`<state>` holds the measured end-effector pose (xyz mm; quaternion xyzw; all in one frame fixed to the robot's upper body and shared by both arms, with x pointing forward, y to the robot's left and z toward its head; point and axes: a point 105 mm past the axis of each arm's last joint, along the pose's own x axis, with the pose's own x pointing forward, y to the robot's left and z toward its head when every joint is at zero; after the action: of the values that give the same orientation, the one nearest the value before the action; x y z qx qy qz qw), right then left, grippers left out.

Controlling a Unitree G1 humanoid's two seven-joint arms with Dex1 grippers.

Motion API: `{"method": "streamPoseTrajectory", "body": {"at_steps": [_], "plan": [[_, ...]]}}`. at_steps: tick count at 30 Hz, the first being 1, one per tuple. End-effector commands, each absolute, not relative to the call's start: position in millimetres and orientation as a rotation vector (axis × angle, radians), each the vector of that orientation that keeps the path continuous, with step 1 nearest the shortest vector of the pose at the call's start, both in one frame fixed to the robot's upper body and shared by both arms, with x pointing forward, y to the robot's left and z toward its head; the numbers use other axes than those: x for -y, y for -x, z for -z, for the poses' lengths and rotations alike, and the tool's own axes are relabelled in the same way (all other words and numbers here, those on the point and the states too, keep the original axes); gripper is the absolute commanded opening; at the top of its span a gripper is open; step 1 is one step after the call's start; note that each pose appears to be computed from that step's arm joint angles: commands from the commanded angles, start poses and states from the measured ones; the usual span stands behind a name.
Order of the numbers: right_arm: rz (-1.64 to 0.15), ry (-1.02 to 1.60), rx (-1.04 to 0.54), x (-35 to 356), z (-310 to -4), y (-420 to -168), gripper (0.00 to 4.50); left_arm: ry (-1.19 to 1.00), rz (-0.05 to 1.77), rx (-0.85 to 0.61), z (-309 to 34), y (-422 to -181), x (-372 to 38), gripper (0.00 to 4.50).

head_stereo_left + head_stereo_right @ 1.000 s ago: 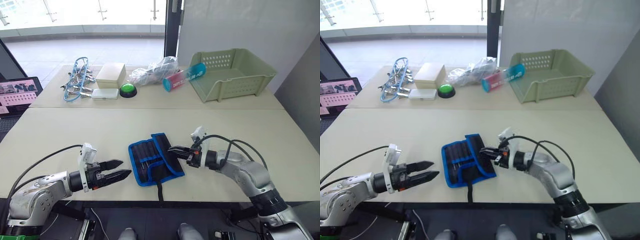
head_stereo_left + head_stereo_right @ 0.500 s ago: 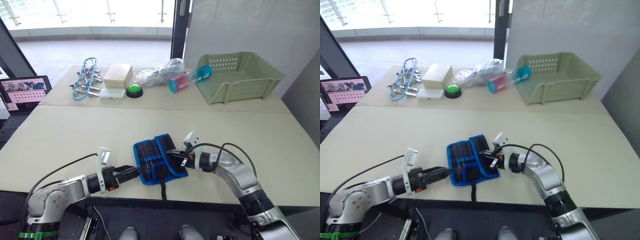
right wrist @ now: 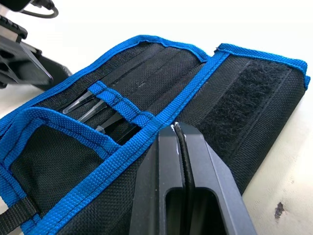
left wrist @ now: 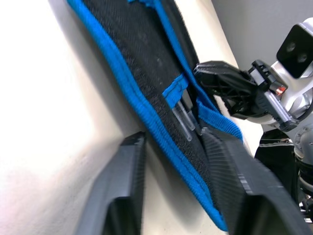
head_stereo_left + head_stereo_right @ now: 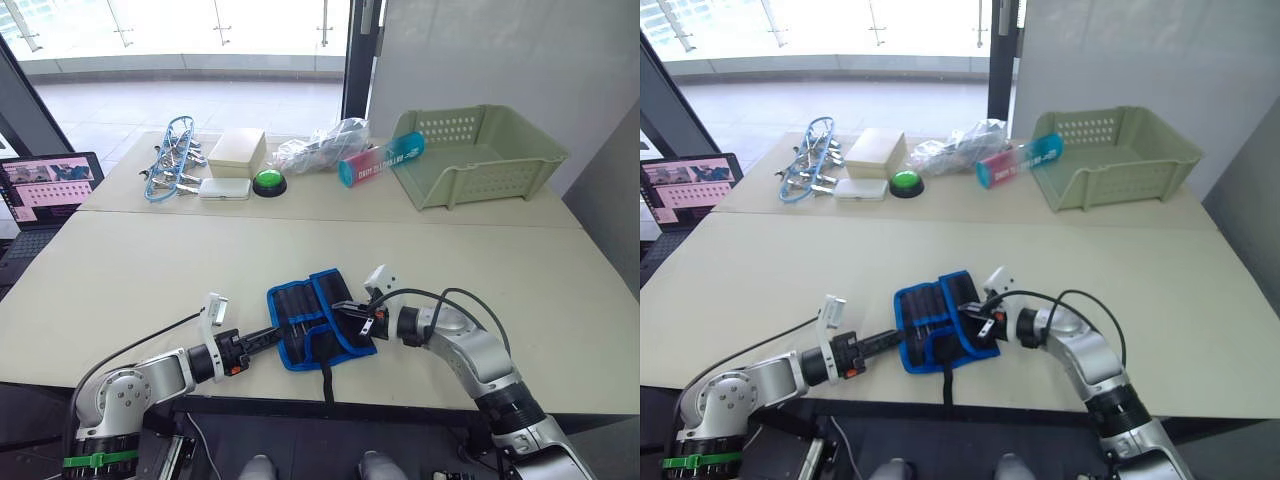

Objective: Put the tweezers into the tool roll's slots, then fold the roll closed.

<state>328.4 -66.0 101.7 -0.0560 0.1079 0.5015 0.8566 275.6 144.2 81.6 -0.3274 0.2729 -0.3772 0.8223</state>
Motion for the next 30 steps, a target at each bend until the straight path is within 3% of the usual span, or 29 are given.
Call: {"method": "streamPoseTrajectory", "body": {"at_steps": [1, 2, 10, 19, 25, 30], "plan": [[-1.043, 0.119, -0.21, 68.8, -106.4, -327.6, 0.0, 0.715, 0.804, -0.589, -82.4, -276.9, -143.3, 0.34], [-1.044, 0.119, -0.21, 68.9, -106.2, -327.3, 0.0, 0.714, 0.799, -0.583, -83.6, -278.7, -144.6, 0.06], [-1.053, 0.134, -0.206, 64.2, -105.2, -323.8, 0.0, 0.674, 0.771, -0.515, -102.3, -298.6, -167.1, 0.06], [-0.982, 0.192, -0.258, 53.6, -85.7, -328.1, 0.0, 0.578, 0.908, -0.445, -142.7, -323.3, -163.4, 0.06], [-0.946, 0.178, -0.261, 55.4, -83.3, -329.6, 0.0, 0.524, 1.121, -0.495, -153.9, -319.0, -112.7, 0.06], [-0.919, 0.139, -0.247, 59.9, -88.7, -330.9, 0.0, 0.525, 1.134, -0.515, -141.2, -326.0, -80.2, 0.06]]}}
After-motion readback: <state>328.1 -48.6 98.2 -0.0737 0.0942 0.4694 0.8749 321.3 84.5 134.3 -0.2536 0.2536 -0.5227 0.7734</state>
